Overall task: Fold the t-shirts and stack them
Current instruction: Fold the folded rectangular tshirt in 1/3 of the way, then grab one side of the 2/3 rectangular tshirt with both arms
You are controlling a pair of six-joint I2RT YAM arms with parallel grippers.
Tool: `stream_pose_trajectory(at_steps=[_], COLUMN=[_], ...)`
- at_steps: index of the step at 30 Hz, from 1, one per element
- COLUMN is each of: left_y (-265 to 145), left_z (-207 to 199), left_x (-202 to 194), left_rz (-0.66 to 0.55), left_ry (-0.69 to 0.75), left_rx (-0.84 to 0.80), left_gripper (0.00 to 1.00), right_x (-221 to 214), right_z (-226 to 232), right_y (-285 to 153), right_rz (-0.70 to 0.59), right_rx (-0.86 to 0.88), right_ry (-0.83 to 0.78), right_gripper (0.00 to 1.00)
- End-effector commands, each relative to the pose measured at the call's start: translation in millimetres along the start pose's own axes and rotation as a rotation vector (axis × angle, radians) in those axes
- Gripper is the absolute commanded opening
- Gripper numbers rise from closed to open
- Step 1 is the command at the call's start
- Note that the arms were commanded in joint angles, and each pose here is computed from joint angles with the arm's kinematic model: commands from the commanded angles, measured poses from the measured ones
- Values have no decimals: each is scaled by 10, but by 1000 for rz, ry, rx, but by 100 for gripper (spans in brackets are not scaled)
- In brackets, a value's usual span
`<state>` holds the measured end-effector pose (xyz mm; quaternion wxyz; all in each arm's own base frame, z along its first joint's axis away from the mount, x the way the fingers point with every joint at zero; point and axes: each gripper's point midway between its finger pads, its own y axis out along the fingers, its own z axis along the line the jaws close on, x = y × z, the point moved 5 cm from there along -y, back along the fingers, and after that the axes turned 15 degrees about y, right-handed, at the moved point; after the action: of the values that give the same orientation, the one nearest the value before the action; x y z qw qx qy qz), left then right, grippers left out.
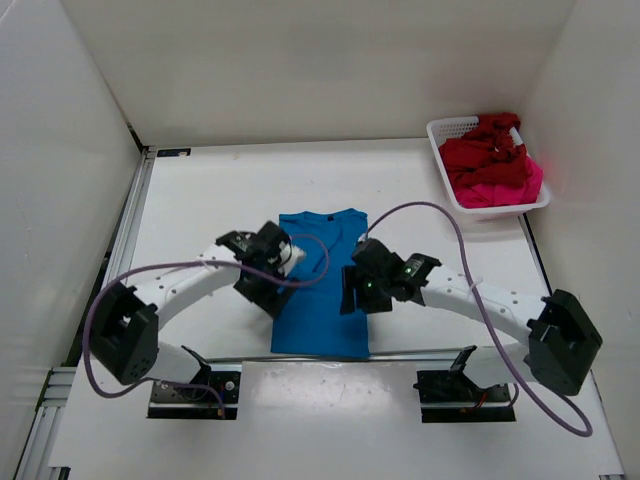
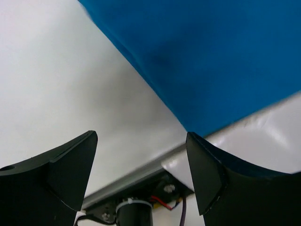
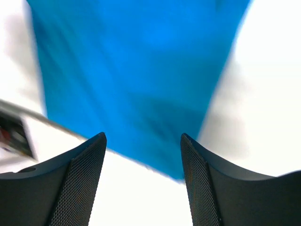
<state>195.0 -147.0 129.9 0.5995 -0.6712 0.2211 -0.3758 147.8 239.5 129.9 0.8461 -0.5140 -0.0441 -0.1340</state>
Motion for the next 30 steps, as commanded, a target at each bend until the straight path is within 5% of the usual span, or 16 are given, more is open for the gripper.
stream_pose_trajectory(at_steps=[1,4,9,15,19,21,24,30], left_y=[93,134,107,85,-93,-123,-146,42], left_z=[-239,-139,209,459,309,121,-51,-367], left_x=[-268,-361,-486,-579,-406,-370,-297,-175], left_rz=[5,22,39,28,-35,-62,-87,-68], left_ry=[77,86,-67,-207,-179,-157,-72,66], left_rx=[-26,77,144,154,55,-57,-77,-149], left_gripper=[87,87,89,89,89,87,87,89], right_x=[-308,-593,-695,-860,-786,-784,-793,-835], right_z=[-119,126,388,288,-24,18,-278,-540], right_y=[-114,-111,-98,36,-138,-251,-176,0], right_rz=[35,0,-174,-164,-207,-234,-233,-70], right_rx=[-90,-130,-239,-334,-306,-98,-43,-56], right_ry=[-117,-399,-544,-809,-503,-259,-69,-9], right_gripper=[69,69,67,66,64,64,64,65])
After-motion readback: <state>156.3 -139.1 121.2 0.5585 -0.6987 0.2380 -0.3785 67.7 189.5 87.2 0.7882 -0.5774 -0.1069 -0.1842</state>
